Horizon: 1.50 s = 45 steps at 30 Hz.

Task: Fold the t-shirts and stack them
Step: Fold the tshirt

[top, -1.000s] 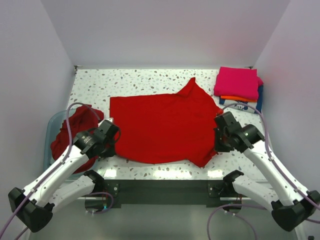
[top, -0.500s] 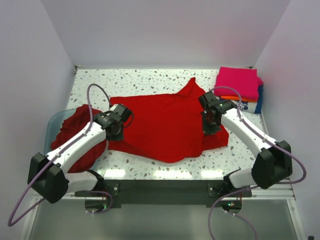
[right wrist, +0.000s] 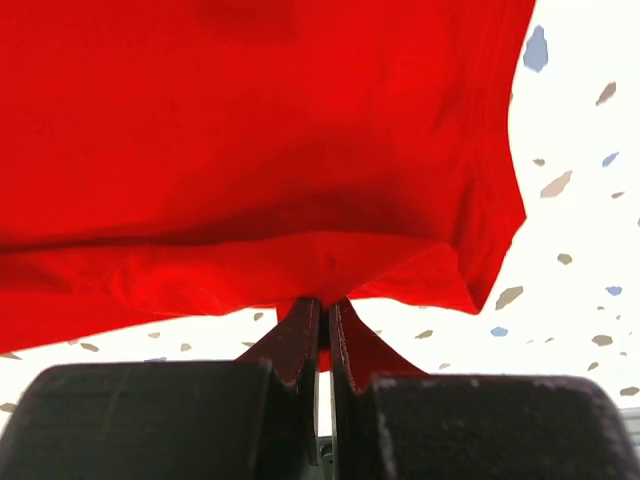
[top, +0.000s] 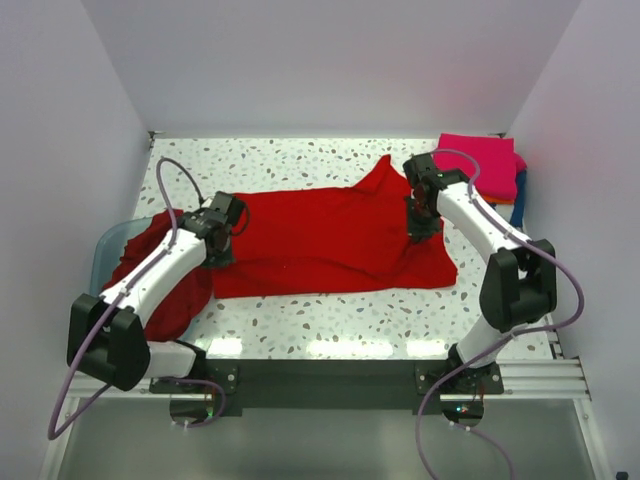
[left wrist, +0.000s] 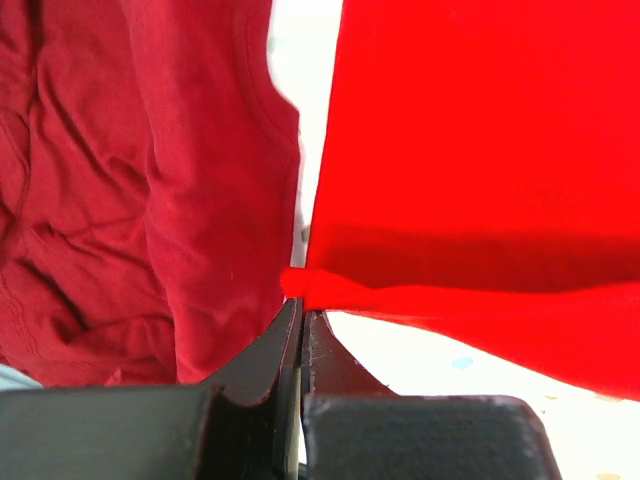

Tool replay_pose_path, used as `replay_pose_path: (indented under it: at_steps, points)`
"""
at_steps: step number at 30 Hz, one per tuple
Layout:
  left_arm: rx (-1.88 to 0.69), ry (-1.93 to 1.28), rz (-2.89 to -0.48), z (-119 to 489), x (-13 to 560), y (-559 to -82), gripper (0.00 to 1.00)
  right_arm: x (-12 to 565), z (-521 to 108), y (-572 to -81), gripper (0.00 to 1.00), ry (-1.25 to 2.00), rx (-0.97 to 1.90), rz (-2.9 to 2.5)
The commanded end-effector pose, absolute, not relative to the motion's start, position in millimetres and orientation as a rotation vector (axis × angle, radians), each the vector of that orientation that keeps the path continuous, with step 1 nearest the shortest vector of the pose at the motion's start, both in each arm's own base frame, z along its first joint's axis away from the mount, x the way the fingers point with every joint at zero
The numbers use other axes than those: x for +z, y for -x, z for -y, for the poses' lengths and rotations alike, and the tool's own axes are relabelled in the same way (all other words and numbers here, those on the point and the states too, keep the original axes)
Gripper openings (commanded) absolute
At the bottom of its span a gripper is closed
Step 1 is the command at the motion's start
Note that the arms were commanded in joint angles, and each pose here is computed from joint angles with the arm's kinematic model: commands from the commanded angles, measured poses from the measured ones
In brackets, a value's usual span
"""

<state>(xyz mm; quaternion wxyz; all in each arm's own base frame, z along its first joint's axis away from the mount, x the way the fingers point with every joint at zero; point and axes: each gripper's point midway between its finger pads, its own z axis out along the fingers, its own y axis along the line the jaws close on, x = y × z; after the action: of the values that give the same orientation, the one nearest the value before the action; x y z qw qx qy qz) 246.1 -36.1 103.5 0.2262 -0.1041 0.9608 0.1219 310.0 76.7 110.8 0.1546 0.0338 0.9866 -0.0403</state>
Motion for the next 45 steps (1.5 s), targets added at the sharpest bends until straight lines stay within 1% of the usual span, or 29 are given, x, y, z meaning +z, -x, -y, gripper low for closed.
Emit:
replay_pose_path:
  at_steps: [1, 6, 12, 17, 21, 23, 24, 25, 26, 27, 28, 29, 30, 31, 32, 33, 34, 35, 36, 37, 38, 39, 40, 41, 42, 43, 44, 45]
  points:
    - [0.324, 0.273, -2.596, 35.8, 111.9, -272.9, 0.00, 116.6, -80.4, -330.0, 0.00, -0.049, -0.075, -2.817]
    - [0.357, 0.277, -2.626, 29.1, 101.4, -280.1, 0.00, 103.7, -78.8, -343.7, 0.00, -0.050, -0.093, -2.855]
    - [0.389, 0.250, -2.647, 26.4, 93.8, -285.2, 0.00, 91.4, -74.9, -349.2, 0.00, -0.055, -0.119, -2.884]
    - [0.423, 0.235, -2.659, 21.7, 89.3, -289.9, 0.00, 90.2, -71.1, -355.6, 0.00, -0.075, -0.122, -2.880]
    - [0.463, 0.222, -2.639, 18.3, 93.8, -301.5, 0.00, 97.8, -70.5, -373.0, 0.00, -0.084, -0.126, -2.861]
    - [0.474, 0.203, -2.634, 19.3, 100.4, -311.6, 0.00, 108.2, -68.9, -384.9, 0.21, -0.093, -0.118, -2.839]
    - [0.478, 0.200, -2.632, 19.7, 103.4, -315.1, 0.03, 109.9, -67.5, -385.5, 0.35, -0.095, -0.124, -2.846]
    - [0.465, 0.189, -2.618, 22.4, 111.8, -323.5, 0.25, 112.4, -66.0, -387.3, 0.49, -0.099, -0.124, -2.843]
    - [0.464, 0.175, -2.626, 24.0, 113.3, -325.6, 0.39, 118.5, -66.0, -389.9, 0.70, -0.101, -0.123, -2.829]
    - [0.450, 0.168, -2.617, 26.1, 117.9, -330.1, 0.53, 122.1, -65.8, -389.1, 0.75, -0.099, -0.120, -2.822]
    - [0.417, 0.155, -2.592, 30.4, 129.0, -338.9, 0.69, 134.4, -66.6, -387.8, 0.78, -0.099, -0.102, -2.787]
    - [0.400, 0.152, -2.570, 32.6, 137.5, -343.3, 0.75, 140.6, -67.9, -386.4, 0.81, -0.100, -0.077, -2.767]
    - [0.386, 0.148, -2.549, 34.5, 145.5, -347.9, 0.78, 138.2, -68.5, -383.8, 0.84, -0.100, -0.062, -2.751]
    - [0.358, 0.152, -2.508, 38.5, 160.2, -356.3, 0.83, 142.8, -71.8, -379.6, 0.85, -0.095, -0.030, -2.730]
    - [0.324, 0.145, -2.463, 43.7, 171.7, -363.6, 0.84, 142.5, -72.6, -364.7, 0.85, -0.095, 0.006, -2.726]
    - [0.292, 0.144, -2.428, 47.3, 180.2, -368.9, 0.86, 145.7, -86.8, -363.1, 0.84, -0.073, 0.125, -2.695]
    - [0.252, 0.117, -2.408, 53.2, 183.5, -372.0, 0.86, 143.0, -91.5, -356.6, 0.83, -0.065, 0.166, -2.687]
    - [0.185, 0.110, -2.321, 61.9, 200.2, -382.4, 0.86, 134.8, -96.0, -337.5, 0.80, -0.066, 0.225, -2.700]
    - [0.153, 0.087, -2.314, 66.1, 193.5, -380.5, 0.87, 132.9, -104.4, -334.9, 0.78, -0.060, 0.288, -2.678]
    - [0.053, 0.050, -2.234, 76.5, 205.0, -381.4, 0.87, 125.1, -114.1, -321.2, 0.72, -0.047, 0.333, -2.677]
    - [0.006, 0.040, -2.166, 82.8, 213.9, -388.1, 0.87, 110.7, -114.7, -307.2, 0.70, -0.050, 0.339, -2.709]
    - [-0.005, 0.023, -2.170, 83.2, 201.6, -381.7, 0.88, 114.8, -119.3, -306.6, 0.68, -0.039, 0.361, -2.671]
    - [-0.029, 0.016, -2.121, 83.7, 212.3, -378.1, 0.88, 113.5, -126.7, -302.0, 0.65, -0.021, 0.376, -2.663]
    - [-0.052, 0.018, -2.057, 85.8, 221.1, -381.6, 0.88, 105.9, -129.3, -294.7, 0.64, -0.015, 0.376, -2.673]
    - [-0.057, 0.015, -2.026, 85.2, 223.4, -379.7, 0.88, 110.4, -133.5, -297.6, 0.63, -0.006, 0.386, -2.636]
    - [-0.055, 0.017, -2.021, 82.4, 215.0, -374.1, 0.88, 108.6, -142.0, -294.7, 0.62, 0.028, 0.385, -2.632]
    - [-0.072, 0.030, -1.957, 81.2, 232.0, -372.0, 0.88, 106.3, -145.2, -293.2, 0.62, 0.032, 0.381, -2.631]
    - [-0.071, 0.035, -1.948, 79.3, 233.7, -369.8, 0.88, 103.2, -148.7, -294.4, 0.62, 0.040, 0.374, -2.629]
